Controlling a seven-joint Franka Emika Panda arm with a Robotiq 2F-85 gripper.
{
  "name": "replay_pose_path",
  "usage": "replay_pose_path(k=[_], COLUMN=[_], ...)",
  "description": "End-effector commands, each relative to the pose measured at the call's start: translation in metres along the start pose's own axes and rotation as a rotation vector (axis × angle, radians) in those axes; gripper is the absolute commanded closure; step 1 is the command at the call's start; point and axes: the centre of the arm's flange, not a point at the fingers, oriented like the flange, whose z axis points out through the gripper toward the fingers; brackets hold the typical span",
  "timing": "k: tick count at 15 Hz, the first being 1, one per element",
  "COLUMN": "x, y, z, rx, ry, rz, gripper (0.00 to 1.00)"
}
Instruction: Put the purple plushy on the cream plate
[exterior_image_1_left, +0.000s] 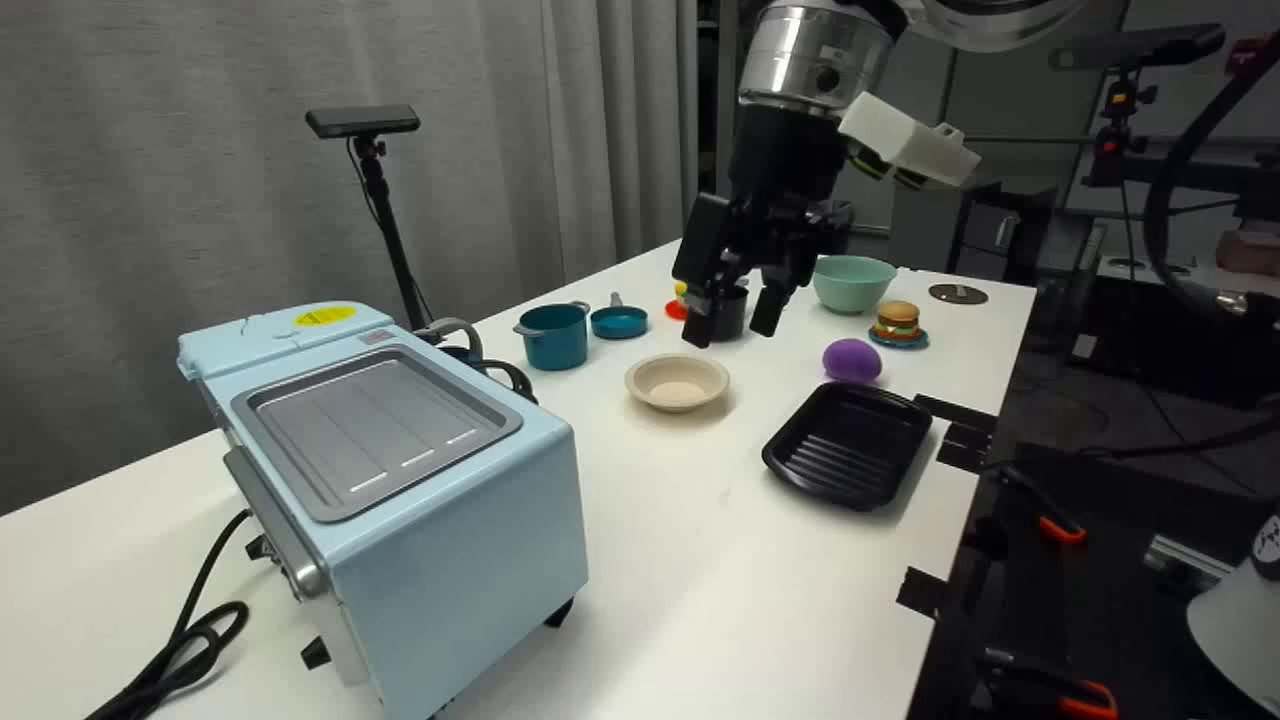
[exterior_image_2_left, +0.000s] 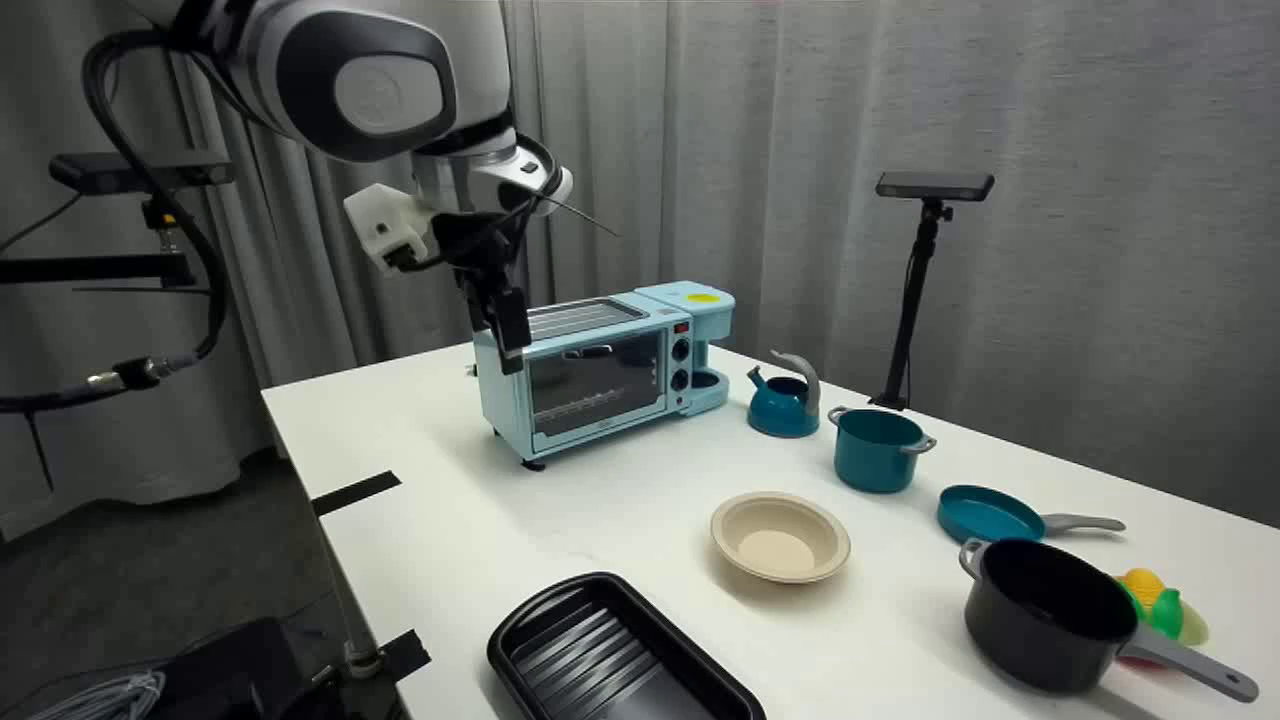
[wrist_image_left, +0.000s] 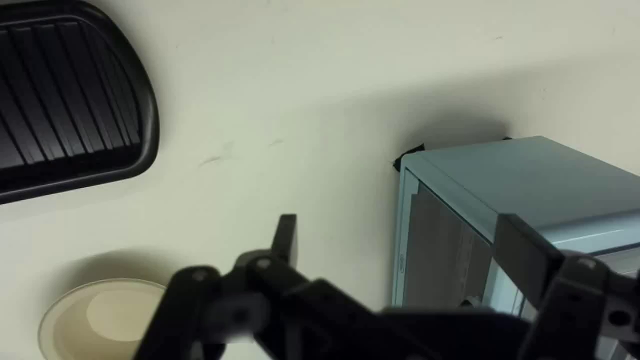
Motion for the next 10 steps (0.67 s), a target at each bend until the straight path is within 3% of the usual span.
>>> replay_pose_path(k=[1, 10], x=[0.000, 0.014], y=[0.000, 0.005], z=[0.000, 0.000], rx=[0.000, -0.021], ry=[-0.001, -0.003], rz=[0.000, -0.014], gripper=[0.00, 0.00])
